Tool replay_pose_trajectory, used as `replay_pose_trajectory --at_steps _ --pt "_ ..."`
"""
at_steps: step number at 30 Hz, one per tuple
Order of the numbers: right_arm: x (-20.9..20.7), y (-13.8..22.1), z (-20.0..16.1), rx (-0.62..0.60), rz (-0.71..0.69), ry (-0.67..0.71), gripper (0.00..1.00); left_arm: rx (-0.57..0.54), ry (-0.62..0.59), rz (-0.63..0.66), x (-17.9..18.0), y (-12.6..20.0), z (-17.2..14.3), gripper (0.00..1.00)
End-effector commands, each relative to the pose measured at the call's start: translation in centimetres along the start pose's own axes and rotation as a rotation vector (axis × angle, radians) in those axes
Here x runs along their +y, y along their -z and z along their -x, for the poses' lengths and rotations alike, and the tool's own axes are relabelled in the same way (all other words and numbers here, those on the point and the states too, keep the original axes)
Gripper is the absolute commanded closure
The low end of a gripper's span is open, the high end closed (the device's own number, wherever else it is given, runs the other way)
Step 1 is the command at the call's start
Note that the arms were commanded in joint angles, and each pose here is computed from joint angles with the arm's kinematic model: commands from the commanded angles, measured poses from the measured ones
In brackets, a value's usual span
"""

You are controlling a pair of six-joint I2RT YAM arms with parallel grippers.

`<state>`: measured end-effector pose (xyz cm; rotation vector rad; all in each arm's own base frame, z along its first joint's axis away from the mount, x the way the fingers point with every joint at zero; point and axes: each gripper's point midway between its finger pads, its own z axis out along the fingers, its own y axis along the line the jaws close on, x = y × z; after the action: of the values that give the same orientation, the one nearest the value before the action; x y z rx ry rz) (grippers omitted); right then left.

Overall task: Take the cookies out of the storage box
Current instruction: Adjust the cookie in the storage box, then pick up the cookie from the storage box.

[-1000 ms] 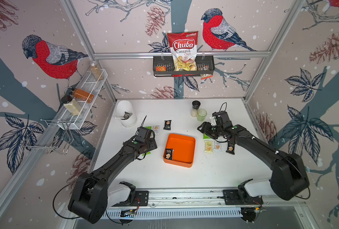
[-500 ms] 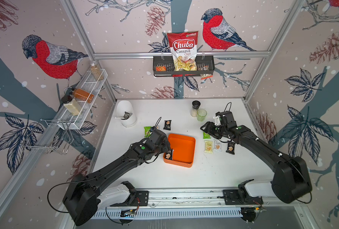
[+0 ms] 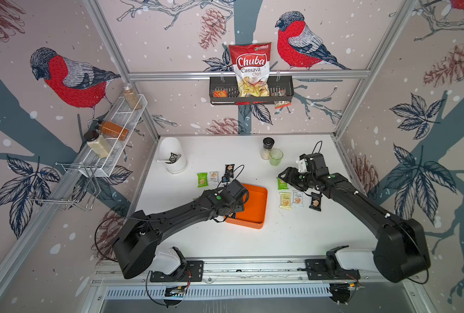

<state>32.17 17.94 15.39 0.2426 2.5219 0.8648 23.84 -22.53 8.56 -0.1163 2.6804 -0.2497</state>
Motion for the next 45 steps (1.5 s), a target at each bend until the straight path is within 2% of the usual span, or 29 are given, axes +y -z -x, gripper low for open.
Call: replay_pose_trajectory --at_steps 1,9,21,28,33,45 --pt "-0.2 0.4 0.2 -0.007 0.000 0.015 0.33 -0.003 0.008 0.084 1.2 -0.4 -0.5 0.28" --pt "-0.6 0.6 0.4 -0.016 -0.005 0.004 0.33 0.032 -0.027 0.149 1.6 -2.3 -1.3 0.27" --pt "-1.4 1.1 0.4 -0.017 -0.023 -0.004 0.33 0.074 -0.070 0.146 0.5 -4.4 -1.8 0.26" --pt "-1.6 1.3 0.6 -0.024 -0.026 -0.008 0.33 0.076 -0.061 0.092 -1.3 -3.3 -0.9 0.26" --pt "-1.7 1.1 0.6 -0.022 -0.024 -0.012 0.33 0.071 -0.079 0.098 -1.5 -2.2 -0.2 0.26" --pt "-1.6 0.9 0.7 -0.023 -0.022 -0.022 0.33 0.140 -0.128 0.157 -0.5 -4.6 -2.0 0.26"
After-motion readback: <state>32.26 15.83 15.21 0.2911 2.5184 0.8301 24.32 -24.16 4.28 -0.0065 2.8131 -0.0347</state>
